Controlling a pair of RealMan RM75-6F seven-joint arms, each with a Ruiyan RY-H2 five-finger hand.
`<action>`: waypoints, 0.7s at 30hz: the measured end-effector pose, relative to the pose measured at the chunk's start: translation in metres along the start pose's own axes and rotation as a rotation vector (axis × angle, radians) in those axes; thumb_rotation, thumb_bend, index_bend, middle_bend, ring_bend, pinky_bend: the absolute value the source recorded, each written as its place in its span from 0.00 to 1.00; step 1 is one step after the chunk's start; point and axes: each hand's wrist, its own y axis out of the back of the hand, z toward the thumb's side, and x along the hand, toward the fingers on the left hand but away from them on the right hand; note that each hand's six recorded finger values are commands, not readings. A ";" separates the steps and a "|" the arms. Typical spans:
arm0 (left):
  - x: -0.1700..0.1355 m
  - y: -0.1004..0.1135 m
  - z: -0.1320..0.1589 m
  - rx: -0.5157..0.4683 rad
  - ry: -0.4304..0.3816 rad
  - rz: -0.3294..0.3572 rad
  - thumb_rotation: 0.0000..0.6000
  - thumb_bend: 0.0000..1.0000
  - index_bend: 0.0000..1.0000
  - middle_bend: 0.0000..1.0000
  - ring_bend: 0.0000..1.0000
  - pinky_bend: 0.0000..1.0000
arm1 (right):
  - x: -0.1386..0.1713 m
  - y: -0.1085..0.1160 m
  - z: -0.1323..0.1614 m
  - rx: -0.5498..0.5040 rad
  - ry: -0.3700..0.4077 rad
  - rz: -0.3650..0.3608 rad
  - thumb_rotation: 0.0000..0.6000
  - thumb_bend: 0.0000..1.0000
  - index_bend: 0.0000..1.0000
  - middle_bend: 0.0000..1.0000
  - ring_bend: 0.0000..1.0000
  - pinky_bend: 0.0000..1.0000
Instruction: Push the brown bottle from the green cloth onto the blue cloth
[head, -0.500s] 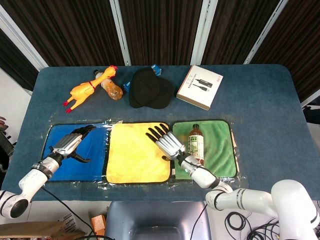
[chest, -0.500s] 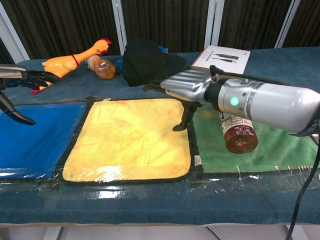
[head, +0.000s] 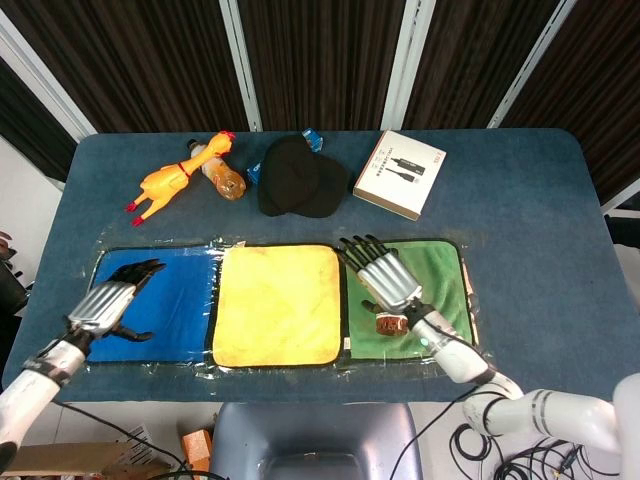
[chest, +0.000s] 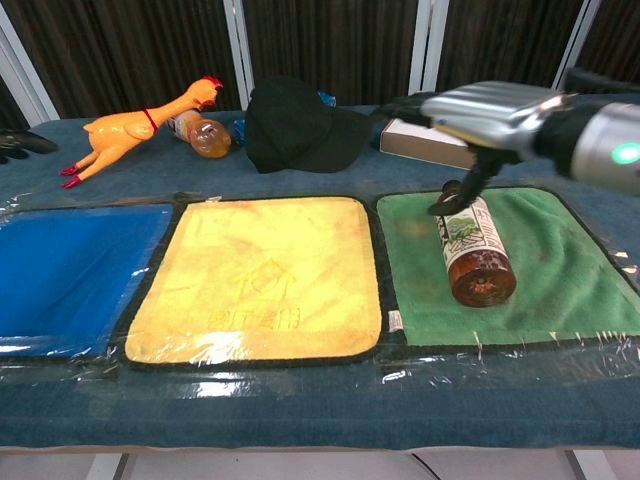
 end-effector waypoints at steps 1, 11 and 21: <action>-0.014 0.000 -0.008 0.017 0.016 0.022 1.00 0.03 0.00 0.00 0.00 0.09 | 0.010 0.000 -0.012 -0.008 -0.016 0.001 1.00 0.21 0.00 0.09 0.04 0.21; -0.117 -0.029 -0.064 0.088 0.150 0.197 1.00 0.03 0.00 0.00 0.00 0.08 | 0.112 -0.036 -0.101 -0.186 -0.151 0.123 1.00 0.29 0.04 0.14 0.08 0.21; -0.118 -0.071 -0.071 0.142 0.108 0.277 1.00 0.03 0.00 0.00 0.00 0.08 | 0.140 -0.077 -0.134 -0.472 -0.219 0.199 1.00 0.30 0.04 0.14 0.08 0.20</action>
